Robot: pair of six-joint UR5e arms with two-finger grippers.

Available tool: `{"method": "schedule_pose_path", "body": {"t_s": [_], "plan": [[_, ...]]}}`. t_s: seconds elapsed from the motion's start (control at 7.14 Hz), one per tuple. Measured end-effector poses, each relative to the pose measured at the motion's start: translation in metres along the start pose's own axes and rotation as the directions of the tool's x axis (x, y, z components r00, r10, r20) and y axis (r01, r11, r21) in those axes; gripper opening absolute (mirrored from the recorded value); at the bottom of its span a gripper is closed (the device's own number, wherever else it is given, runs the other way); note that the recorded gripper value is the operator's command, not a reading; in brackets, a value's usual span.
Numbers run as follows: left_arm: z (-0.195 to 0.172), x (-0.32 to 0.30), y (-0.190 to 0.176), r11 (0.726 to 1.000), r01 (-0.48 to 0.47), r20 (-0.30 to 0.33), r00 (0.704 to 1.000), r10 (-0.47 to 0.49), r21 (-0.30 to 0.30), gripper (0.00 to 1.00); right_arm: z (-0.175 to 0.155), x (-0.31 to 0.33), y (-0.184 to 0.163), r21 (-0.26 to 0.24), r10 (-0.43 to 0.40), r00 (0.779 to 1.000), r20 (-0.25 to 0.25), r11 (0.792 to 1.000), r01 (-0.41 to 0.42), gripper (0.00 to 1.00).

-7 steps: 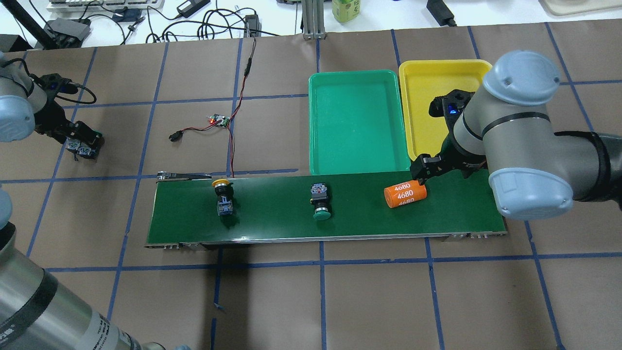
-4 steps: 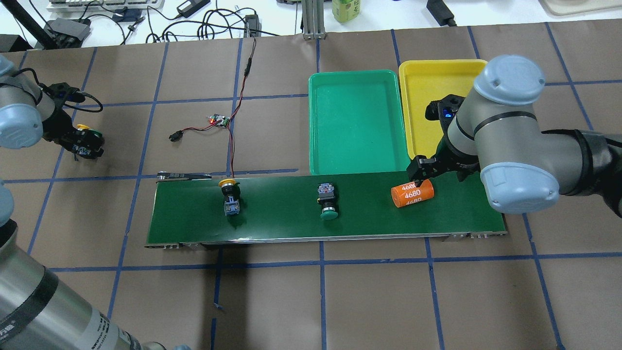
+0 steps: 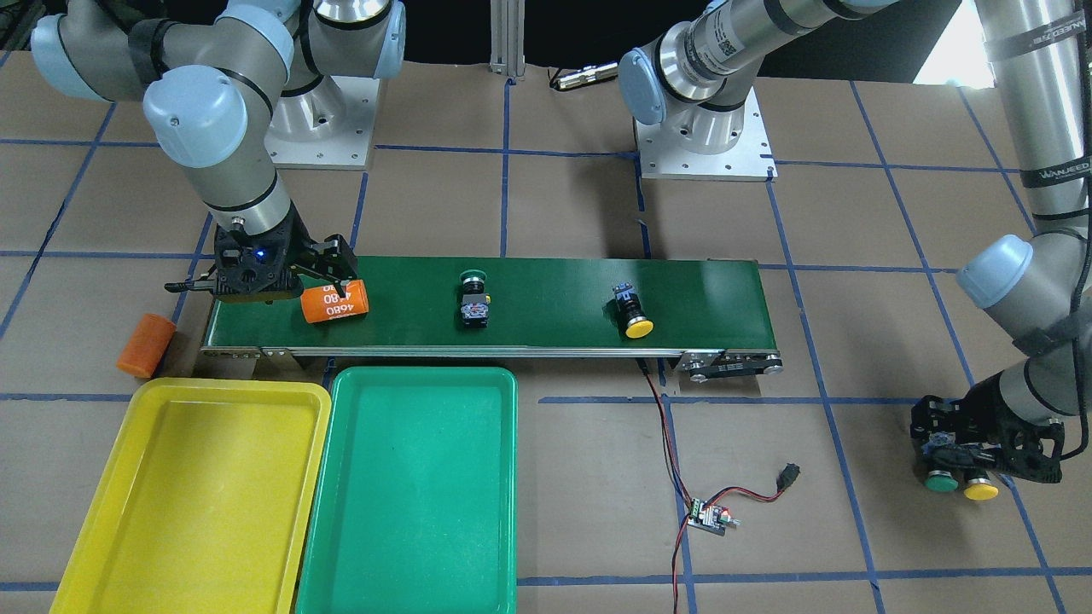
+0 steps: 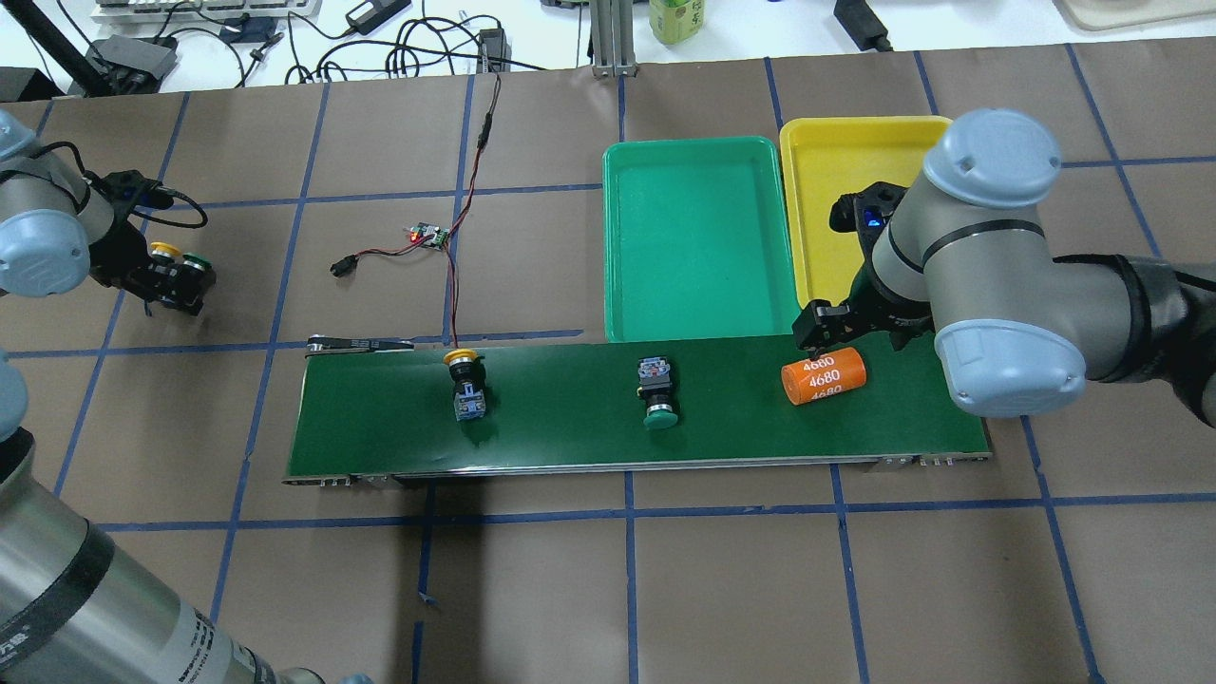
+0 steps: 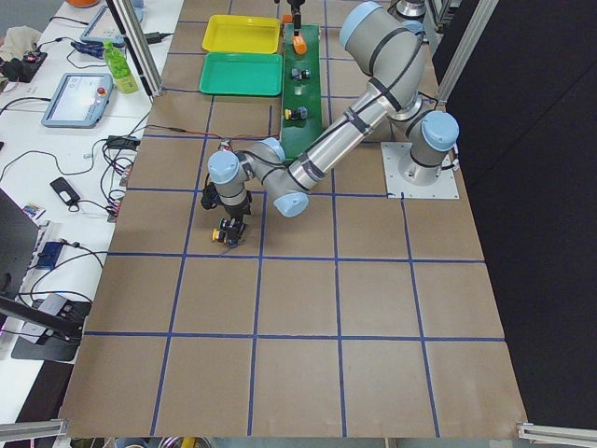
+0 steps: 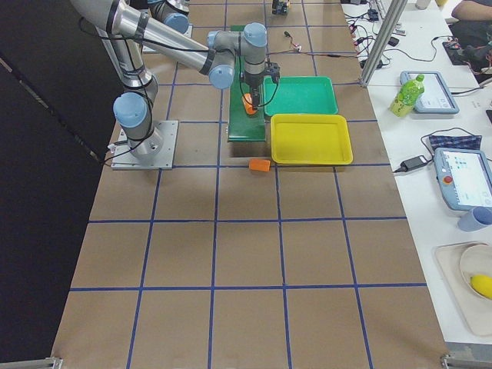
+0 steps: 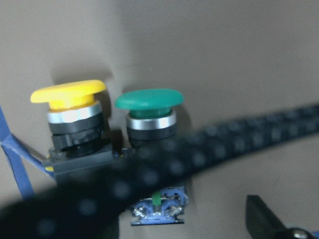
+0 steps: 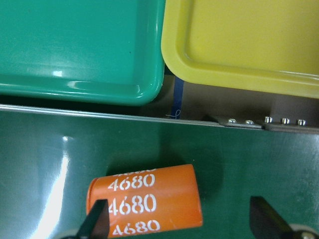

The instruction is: Sort buttons by color to trays

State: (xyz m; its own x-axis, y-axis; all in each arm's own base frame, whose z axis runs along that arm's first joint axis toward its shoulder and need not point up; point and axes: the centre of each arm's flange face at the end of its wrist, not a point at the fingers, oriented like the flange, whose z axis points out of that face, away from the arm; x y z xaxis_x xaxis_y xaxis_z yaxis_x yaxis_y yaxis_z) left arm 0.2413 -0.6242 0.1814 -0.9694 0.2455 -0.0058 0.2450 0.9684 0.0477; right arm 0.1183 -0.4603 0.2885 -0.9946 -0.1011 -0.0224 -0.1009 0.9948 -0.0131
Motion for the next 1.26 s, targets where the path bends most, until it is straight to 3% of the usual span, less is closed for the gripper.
{"method": "schedule_pose_path", "body": {"t_s": [0.28,0.42,0.84,0.98,1.12,1.26], "plan": [[-0.006,-0.002,-0.003,1.0,-0.002,0.008,1.0,0.002,0.009,0.97,0.002,0.0,-0.001,-0.004,0.0,1.0,0.001,1.0,0.0,1.0],[-0.008,-0.001,-0.004,1.0,0.002,0.006,1.0,-0.002,0.018,1.0,0.002,-0.001,-0.002,-0.002,-0.001,1.0,0.0,1.0,0.001,1.0],[-0.006,0.006,-0.006,0.999,0.001,-0.024,1.0,0.0,0.041,1.0,0.003,0.0,-0.007,0.005,-0.002,1.0,-0.002,1.0,0.002,1.0],[-0.003,0.006,-0.006,0.999,0.0,-0.028,1.0,0.001,0.039,0.9,0.004,0.0,-0.008,0.002,-0.001,1.0,-0.002,1.0,0.001,1.0],[-0.001,0.007,-0.006,0.999,0.002,-0.032,0.999,-0.001,0.036,0.67,0.004,-0.001,-0.009,0.001,-0.002,1.0,-0.001,1.0,0.002,1.0],[0.0,0.007,-0.006,0.999,0.001,-0.034,0.999,0.0,0.035,0.62,0.001,-0.003,-0.011,0.008,-0.007,1.0,-0.004,1.0,0.007,1.0]]}}
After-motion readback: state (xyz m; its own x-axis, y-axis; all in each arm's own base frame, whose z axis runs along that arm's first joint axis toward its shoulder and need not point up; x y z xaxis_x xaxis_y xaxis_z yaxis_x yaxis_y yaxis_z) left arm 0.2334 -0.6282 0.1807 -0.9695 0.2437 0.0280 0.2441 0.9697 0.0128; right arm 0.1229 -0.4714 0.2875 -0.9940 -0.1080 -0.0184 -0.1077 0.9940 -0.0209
